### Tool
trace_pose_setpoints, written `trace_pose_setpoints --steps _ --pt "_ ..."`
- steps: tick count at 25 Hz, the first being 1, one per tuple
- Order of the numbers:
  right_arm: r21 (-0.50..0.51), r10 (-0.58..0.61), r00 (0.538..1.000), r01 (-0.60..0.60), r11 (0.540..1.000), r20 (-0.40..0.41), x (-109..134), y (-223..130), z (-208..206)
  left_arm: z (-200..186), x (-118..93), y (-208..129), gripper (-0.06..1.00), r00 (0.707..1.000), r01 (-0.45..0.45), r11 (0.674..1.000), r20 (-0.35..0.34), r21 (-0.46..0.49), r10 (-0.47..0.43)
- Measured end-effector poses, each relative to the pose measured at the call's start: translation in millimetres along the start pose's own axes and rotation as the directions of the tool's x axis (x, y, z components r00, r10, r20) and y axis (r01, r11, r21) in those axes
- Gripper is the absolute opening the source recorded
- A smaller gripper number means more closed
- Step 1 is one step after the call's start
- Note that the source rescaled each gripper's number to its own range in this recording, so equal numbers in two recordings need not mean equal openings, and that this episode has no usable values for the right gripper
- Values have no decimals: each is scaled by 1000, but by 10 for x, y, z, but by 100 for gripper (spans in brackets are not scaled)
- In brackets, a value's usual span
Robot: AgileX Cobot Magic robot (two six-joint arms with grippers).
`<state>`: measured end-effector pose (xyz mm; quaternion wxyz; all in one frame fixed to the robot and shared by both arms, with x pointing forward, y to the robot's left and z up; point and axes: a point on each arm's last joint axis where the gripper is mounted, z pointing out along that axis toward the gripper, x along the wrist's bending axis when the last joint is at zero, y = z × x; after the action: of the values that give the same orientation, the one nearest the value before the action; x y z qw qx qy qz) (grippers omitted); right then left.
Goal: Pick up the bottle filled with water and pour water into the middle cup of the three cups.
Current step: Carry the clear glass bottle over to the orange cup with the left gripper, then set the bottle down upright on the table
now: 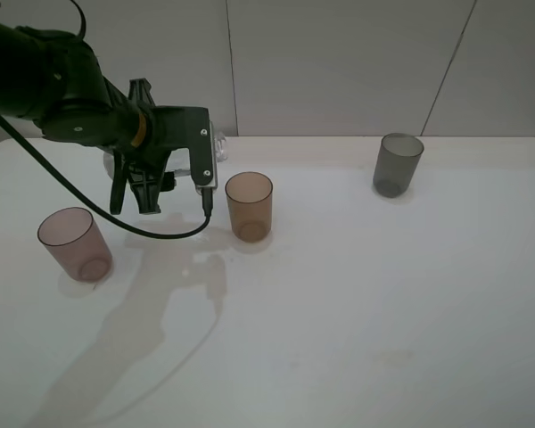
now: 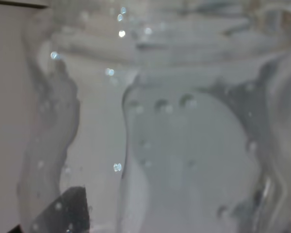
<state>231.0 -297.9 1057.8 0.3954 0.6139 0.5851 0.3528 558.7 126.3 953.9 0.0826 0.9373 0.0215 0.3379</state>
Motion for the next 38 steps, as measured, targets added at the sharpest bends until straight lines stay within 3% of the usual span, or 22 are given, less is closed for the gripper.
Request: trace_pose_setpoints --steps 20,38 --pt "0 -3 1000 3 1000 5 -5 0 0 78 -48 93 2 975 -220 974 -5 50 221" --pt "0 0 1000 0 1000 0 0 0 0 75 67 148 2 954 -293 955 -52 54 296"
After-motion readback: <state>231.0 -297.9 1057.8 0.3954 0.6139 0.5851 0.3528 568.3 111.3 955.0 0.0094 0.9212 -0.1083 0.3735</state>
